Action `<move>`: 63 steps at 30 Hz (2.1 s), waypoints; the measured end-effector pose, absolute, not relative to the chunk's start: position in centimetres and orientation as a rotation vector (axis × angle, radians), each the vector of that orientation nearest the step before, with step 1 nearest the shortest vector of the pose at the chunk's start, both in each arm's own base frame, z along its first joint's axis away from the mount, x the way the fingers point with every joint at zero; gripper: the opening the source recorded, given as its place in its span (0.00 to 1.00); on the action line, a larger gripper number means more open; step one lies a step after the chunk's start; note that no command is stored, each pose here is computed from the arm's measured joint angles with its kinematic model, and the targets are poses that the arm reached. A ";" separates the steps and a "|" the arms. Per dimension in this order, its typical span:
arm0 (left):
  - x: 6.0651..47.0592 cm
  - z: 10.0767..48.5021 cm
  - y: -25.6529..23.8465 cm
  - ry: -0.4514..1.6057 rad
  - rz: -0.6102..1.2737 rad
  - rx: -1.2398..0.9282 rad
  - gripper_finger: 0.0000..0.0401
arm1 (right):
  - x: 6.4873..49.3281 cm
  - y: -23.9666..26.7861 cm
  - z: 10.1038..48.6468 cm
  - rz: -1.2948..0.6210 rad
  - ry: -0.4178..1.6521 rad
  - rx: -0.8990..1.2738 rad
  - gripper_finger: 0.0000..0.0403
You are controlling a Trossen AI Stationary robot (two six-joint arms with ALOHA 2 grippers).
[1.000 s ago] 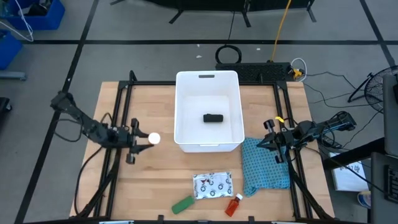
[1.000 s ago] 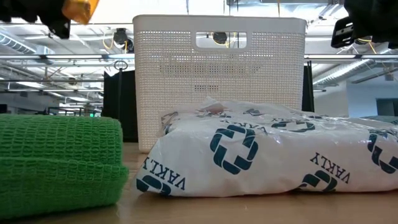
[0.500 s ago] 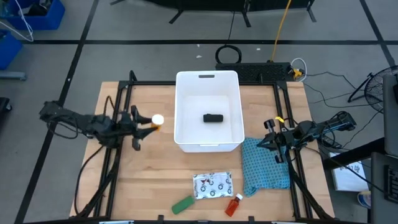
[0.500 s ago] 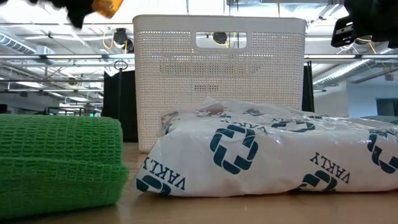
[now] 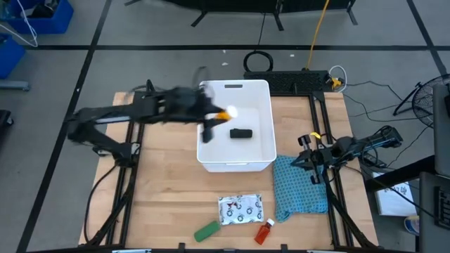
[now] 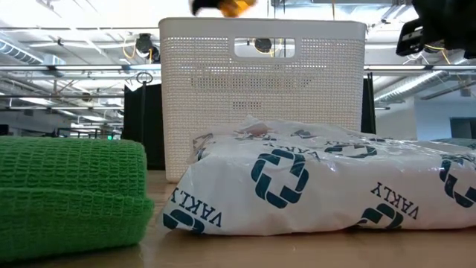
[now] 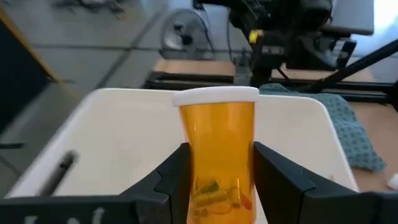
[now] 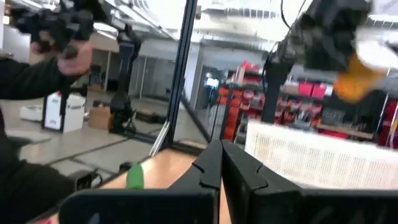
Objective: Pick & place medical supplies in basket/bin
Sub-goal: Put the orange pill bottle into the white bin
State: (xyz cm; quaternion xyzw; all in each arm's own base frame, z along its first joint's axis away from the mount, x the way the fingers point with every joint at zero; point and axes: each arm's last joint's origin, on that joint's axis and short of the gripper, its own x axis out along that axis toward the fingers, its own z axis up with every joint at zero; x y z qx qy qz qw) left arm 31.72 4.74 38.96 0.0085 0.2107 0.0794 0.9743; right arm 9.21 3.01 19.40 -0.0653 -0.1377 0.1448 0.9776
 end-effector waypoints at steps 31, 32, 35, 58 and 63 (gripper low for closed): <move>42.5 21.6 7.6 0.919 -0.031 -0.129 0.37 | 9.2 3.0 19.4 0.300 -0.271 -0.074 0.00; 42.4 21.4 7.5 0.932 -0.018 -0.123 0.37 | 9.2 3.0 19.4 0.300 -0.271 -0.074 0.00; 42.1 20.8 7.5 0.951 -0.012 -0.109 0.37 | 9.2 3.0 19.4 0.300 -0.271 -0.074 0.00; 41.7 20.8 7.5 1.012 -0.011 -0.039 0.37 | 9.2 3.0 19.5 0.294 -0.291 -0.099 0.00; 42.0 24.6 7.9 1.043 0.018 -0.015 0.37 | 9.1 3.0 19.7 0.288 -0.311 -0.127 0.00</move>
